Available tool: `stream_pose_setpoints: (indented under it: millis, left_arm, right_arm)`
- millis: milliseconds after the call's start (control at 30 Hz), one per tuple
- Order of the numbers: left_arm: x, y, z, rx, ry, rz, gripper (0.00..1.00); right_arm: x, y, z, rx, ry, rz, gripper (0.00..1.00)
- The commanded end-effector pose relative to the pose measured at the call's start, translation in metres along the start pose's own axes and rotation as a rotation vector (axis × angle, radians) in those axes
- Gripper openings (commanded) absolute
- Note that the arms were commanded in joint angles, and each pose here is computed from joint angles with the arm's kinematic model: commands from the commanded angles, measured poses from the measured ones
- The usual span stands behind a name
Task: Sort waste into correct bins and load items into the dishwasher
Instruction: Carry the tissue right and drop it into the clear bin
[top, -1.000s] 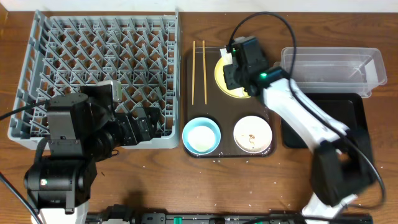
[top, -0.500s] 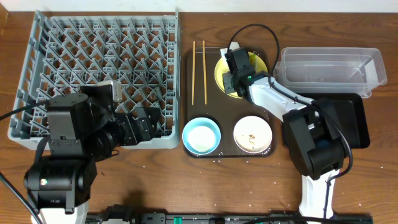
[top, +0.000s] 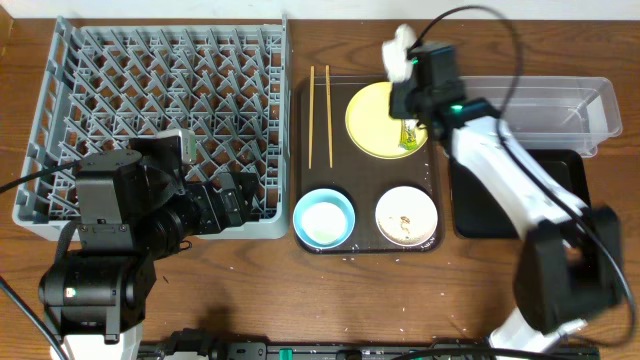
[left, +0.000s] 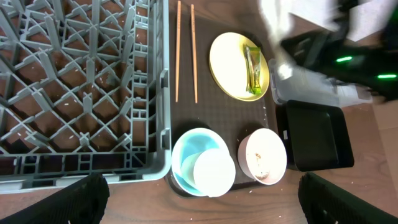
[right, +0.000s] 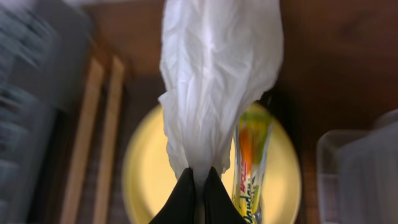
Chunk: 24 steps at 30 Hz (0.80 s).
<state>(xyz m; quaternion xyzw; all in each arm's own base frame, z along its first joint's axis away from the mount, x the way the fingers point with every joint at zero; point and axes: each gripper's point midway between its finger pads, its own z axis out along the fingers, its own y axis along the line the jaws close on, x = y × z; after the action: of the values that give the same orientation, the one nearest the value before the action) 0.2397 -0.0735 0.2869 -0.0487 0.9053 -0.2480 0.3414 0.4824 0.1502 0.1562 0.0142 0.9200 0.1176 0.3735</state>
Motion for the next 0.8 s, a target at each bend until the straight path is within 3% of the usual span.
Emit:
stream_pose_setpoints:
  millis: [0, 100, 267, 533, 567, 700, 767]
  left_arm:
    - [-0.004, -0.007, -0.004, 0.021, -0.013, 0.017, 0.98]
    - [-0.004, -0.007, -0.004, 0.021, -0.013, 0.017, 0.98]
    - [-0.004, -0.007, -0.004, 0.021, -0.013, 0.017, 0.98]
    - [-0.004, -0.007, -0.004, 0.021, -0.013, 0.017, 0.98]
    - [-0.004, -0.007, -0.004, 0.021, -0.013, 0.017, 0.98]
    - [-0.004, -0.007, -0.004, 0.021, -0.013, 0.017, 0.98]
    - [-0.004, -0.007, -0.004, 0.021, -0.013, 0.017, 0.98]
  right_arm:
    - [-0.029, -0.007, -0.035, -0.008, -0.078, 0.144, 0.01]
    - [-0.037, -0.051, -0.055, 0.136, -0.124, 0.360, 0.01]
    - [-0.018, -0.136, -0.063, 0.374, -0.122, 0.683, 0.01]
    - [0.002, -0.191, -0.048, 0.478, -0.096, 0.866, 0.01]
    - [0.002, -0.191, -0.047, 0.474, -0.096, 0.868, 0.07]
    - [-0.012, -0.177, -0.046, 0.380, -0.096, 0.813, 0.58]
    - [-0.020, -0.160, -0.051, 0.298, -0.095, 0.810, 0.62]
